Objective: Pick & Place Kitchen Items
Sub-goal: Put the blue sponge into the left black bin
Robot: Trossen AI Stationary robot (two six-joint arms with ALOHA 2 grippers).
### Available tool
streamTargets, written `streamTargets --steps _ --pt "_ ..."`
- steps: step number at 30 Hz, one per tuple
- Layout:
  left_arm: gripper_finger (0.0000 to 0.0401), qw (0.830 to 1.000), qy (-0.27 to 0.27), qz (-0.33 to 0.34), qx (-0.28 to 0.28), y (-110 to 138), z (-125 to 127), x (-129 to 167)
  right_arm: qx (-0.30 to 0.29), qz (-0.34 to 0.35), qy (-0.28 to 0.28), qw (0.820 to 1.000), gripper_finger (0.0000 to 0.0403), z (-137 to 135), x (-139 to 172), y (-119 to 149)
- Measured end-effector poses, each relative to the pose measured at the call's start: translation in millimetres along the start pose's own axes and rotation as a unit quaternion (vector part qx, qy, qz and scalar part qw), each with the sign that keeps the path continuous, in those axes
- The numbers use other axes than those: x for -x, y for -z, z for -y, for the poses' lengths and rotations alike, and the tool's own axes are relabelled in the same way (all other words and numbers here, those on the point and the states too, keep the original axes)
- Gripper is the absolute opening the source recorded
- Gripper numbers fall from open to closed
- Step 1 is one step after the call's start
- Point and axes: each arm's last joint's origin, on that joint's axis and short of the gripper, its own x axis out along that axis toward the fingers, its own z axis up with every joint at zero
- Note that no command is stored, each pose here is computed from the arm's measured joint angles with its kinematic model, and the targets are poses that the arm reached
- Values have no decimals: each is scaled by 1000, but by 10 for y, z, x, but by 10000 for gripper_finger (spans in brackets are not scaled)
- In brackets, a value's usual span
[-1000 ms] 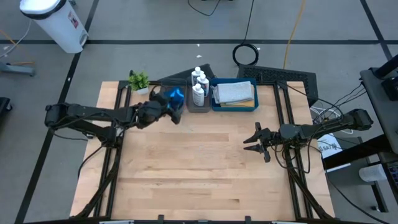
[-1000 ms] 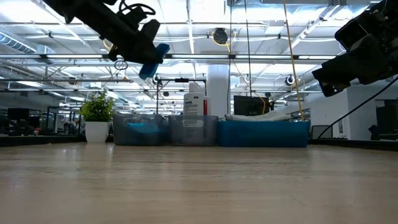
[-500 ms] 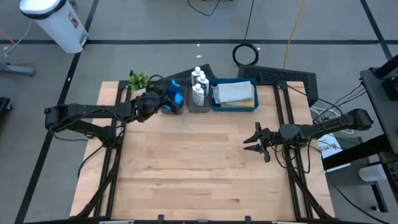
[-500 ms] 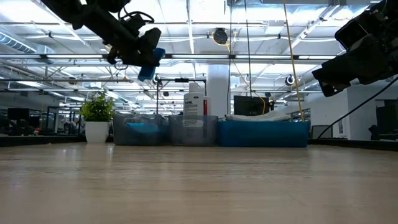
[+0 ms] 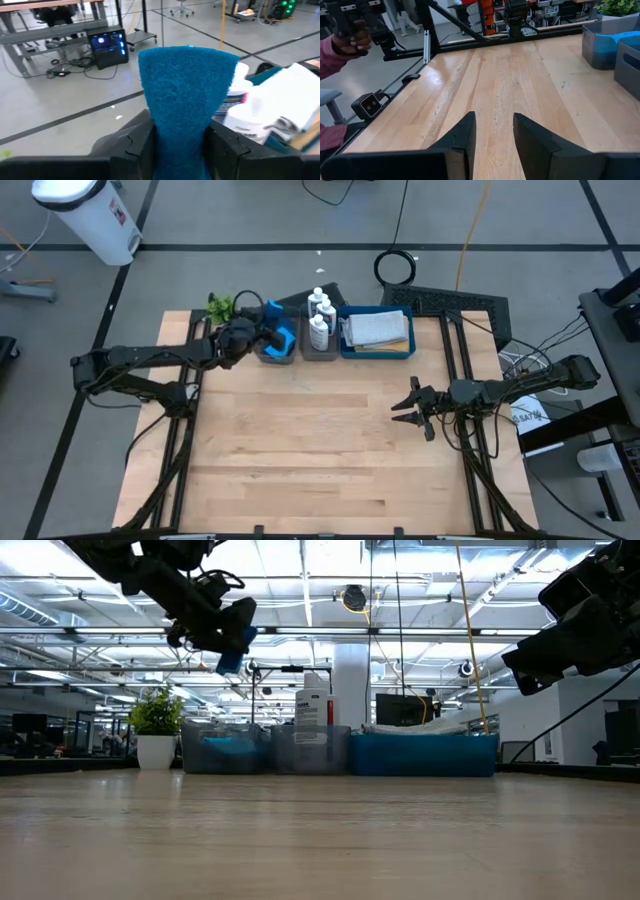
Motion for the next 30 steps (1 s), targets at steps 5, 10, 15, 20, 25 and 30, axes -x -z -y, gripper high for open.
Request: streamTargets --steps 5,10,15,20,25,30 --pt "141 1000 -17 0 7 -14 -74 -47 0 0 0 1000 100 0 0 0" --pt "141 1000 -26 0 12 -20 -112 -72 4 0 0 1000 100 0 0 0" --pt "141 999 -32 -18 6 73 -80 -165 4 0 0 1000 100 0 0 0" --pt "141 998 -46 -44 -8 233 -54 -348 3 0 0 1000 100 0 0 0" --pt "141 996 -59 -71 -19 413 -28 -515 4 0 0 1000 100 0 0 -1" --pt "141 993 -62 -95 -24 570 6 -618 4 0 0 1000 100 0 0 0"
